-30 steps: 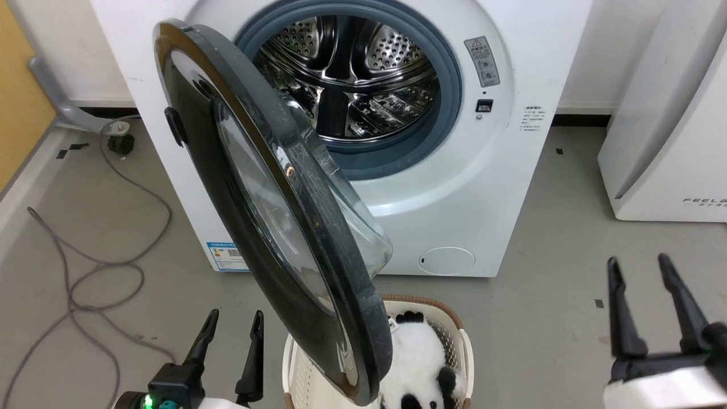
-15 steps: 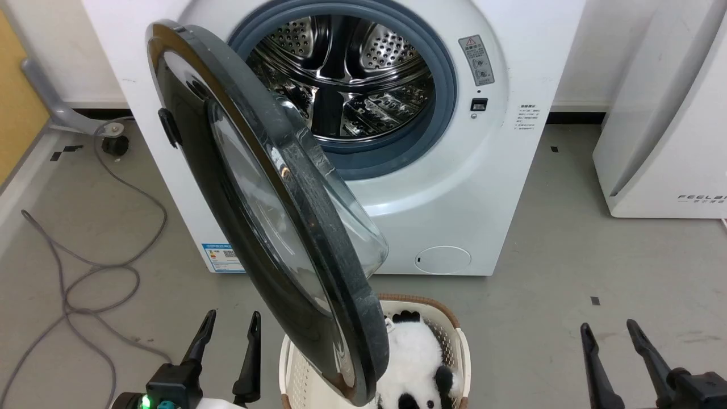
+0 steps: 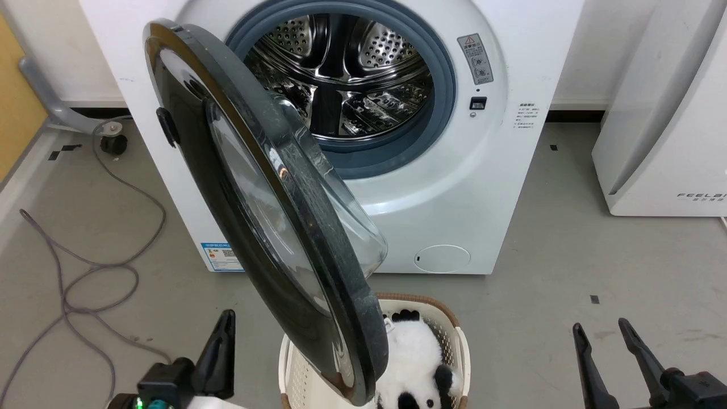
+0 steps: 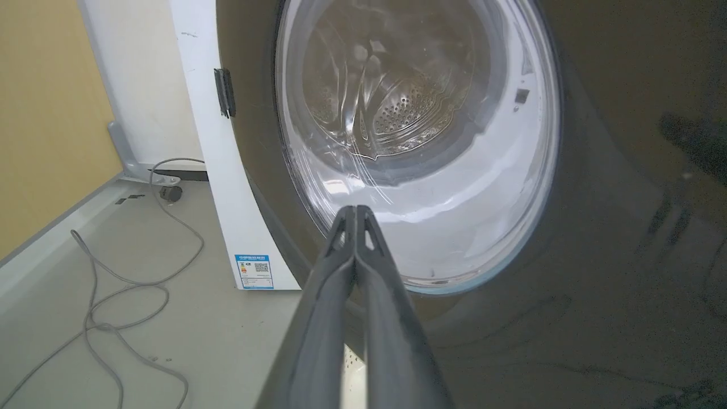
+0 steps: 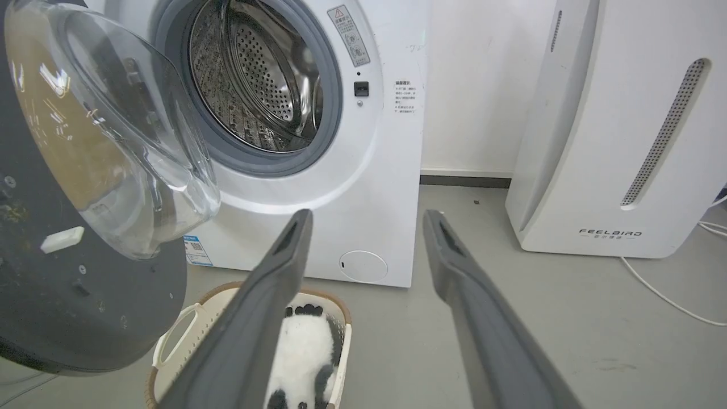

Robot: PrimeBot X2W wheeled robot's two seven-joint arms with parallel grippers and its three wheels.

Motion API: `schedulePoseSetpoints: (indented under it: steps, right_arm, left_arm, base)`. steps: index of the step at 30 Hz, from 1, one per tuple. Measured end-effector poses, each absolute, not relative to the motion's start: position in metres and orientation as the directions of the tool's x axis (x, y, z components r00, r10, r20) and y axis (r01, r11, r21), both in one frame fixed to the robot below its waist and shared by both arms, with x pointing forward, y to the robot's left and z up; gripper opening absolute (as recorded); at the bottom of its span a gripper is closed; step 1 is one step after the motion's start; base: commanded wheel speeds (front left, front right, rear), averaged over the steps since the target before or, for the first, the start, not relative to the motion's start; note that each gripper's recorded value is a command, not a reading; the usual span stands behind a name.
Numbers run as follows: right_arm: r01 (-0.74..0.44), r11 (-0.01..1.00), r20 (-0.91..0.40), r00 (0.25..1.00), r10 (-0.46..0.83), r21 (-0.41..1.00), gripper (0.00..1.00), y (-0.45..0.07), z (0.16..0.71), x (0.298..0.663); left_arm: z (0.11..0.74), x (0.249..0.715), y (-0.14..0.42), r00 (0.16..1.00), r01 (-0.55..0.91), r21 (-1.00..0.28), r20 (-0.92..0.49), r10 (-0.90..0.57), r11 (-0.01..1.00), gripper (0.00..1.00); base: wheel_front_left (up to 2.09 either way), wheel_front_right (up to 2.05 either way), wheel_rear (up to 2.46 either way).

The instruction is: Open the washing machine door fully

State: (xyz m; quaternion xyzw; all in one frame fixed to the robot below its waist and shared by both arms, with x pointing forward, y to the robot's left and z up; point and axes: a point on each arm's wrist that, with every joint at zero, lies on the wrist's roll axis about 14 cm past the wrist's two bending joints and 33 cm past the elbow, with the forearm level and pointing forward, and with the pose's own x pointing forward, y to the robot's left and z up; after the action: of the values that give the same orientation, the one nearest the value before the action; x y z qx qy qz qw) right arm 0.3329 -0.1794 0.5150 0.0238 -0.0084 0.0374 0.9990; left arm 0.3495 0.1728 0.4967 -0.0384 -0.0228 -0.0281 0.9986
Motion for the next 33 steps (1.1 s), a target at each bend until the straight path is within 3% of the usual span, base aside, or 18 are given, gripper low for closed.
schedulePoseSetpoints:
  steps: [8,15,20,26,33]
  right_arm:
    - [-0.067,0.997,0.011,0.998,0.067,0.047,1.0,-0.182,0.512,0.332]
    - [-0.061,0.997,0.009,0.998,0.061,0.051,1.0,-0.184,0.511,0.332]
    - [-0.059,0.997,0.008,0.998,0.059,0.051,1.0,-0.184,0.51,0.332]
    - [-0.057,0.997,0.006,0.998,0.057,0.054,1.0,-0.185,0.509,0.332]
    - [-0.052,0.996,-0.003,0.999,0.053,0.07,1.0,-0.186,0.506,0.331]
  left_arm:
    - [0.536,0.36,0.176,0.988,0.067,-0.133,0.147,-0.047,0.989,0.0]
    - [0.609,0.367,0.181,0.939,0.079,-0.086,0.342,-0.045,0.993,0.0]
    - [0.676,0.359,0.176,0.849,0.104,-0.058,0.525,-0.058,0.993,0.0]
    - [0.749,0.332,0.154,0.677,0.174,0.003,0.726,-0.122,0.985,0.0]
    - [0.767,0.31,0.094,0.595,0.386,0.07,0.743,-0.306,0.92,0.0]
  base:
    - [0.0,0.0,0.0]
    - [0.0,0.0,0.0]
    - [0.0,0.0,0.0]
    - [0.0,0.0,0.0]
    - [0.0,0.0,0.0]
